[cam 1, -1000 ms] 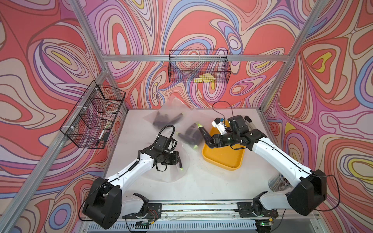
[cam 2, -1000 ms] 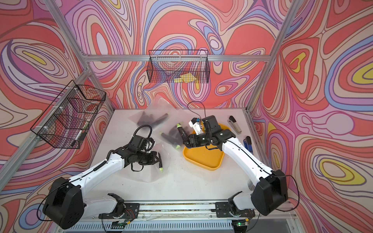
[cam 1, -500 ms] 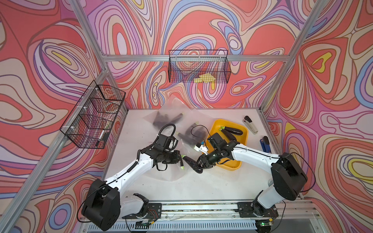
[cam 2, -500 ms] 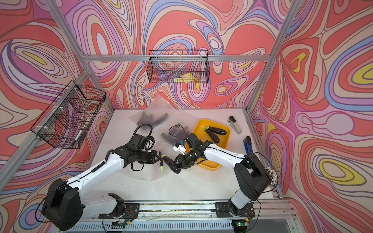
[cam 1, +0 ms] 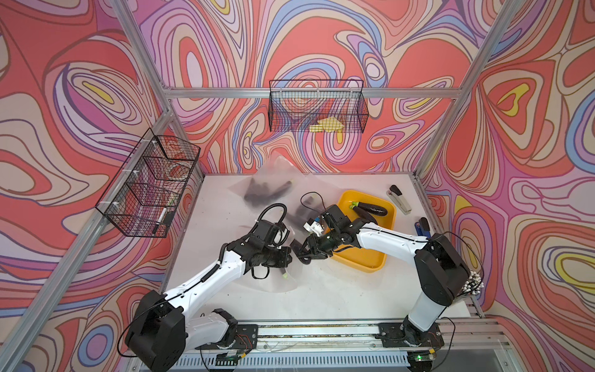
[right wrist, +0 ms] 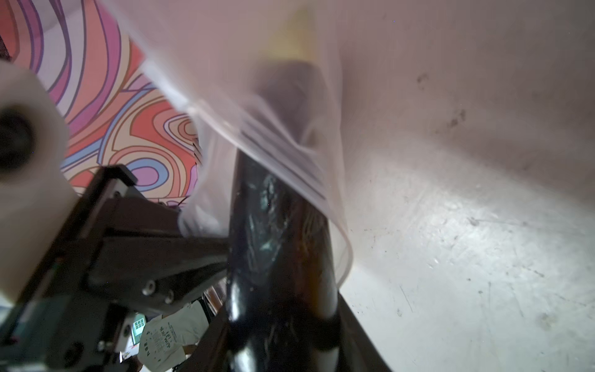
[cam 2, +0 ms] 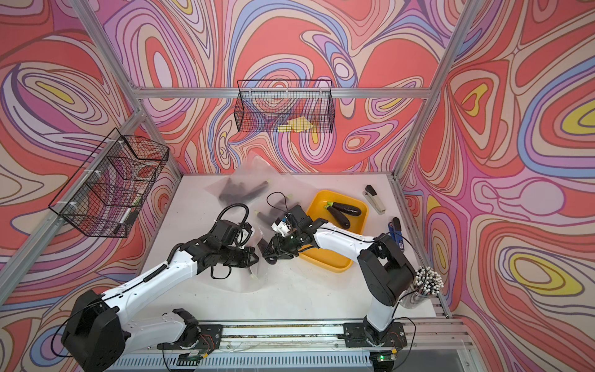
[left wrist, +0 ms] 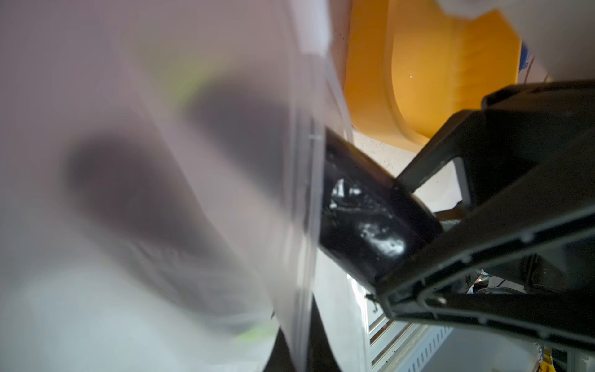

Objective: Place the eggplant in a zip-top bag and seal the zipper
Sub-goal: Place the eggplant in the zipper food storage bag.

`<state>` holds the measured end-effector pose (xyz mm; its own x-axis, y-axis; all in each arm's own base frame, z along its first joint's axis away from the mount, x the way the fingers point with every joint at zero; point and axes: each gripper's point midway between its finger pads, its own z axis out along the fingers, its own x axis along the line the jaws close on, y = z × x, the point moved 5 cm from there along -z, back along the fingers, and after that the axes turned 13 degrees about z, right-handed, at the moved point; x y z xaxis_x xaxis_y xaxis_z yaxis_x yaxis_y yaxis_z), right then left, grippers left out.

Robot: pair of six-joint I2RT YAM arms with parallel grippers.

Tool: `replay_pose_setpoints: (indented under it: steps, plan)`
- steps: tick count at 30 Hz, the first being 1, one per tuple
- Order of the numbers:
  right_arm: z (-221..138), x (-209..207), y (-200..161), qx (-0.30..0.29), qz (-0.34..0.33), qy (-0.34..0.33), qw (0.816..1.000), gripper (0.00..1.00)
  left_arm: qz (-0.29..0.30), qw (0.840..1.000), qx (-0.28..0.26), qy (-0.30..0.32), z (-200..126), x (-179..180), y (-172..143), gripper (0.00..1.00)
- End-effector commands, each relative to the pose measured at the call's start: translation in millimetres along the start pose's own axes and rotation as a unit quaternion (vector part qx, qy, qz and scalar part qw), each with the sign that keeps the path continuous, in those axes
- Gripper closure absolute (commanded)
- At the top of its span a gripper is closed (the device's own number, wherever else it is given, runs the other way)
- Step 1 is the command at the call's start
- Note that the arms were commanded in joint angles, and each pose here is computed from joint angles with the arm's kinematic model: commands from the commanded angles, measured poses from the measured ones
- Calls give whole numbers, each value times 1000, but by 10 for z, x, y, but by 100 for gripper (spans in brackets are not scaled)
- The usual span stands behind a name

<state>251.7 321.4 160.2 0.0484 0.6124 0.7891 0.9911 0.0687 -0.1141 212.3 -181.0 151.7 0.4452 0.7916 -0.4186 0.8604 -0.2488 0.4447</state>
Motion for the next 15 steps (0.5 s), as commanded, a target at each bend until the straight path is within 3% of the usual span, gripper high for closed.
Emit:
replay_pose_setpoints:
  steps: [1,4,8,13,15]
  plan:
    - [181,-85,77,-22,27,-53,998,61,-18,1000,-11,-18,-16,-54,-5,100]
    - [321,-118,55,-22,20,-93,995,60,-28,999,-35,-21,-60,-77,67,100]
    - [402,-111,-12,-21,2,-131,991,45,-40,997,-60,0,-130,-55,169,100]
    - [235,-6,-63,-44,-4,-131,990,33,-44,997,-53,26,-94,51,161,100]
    - [136,86,-88,-52,-11,-127,991,33,-47,997,-48,34,-60,93,144,100]
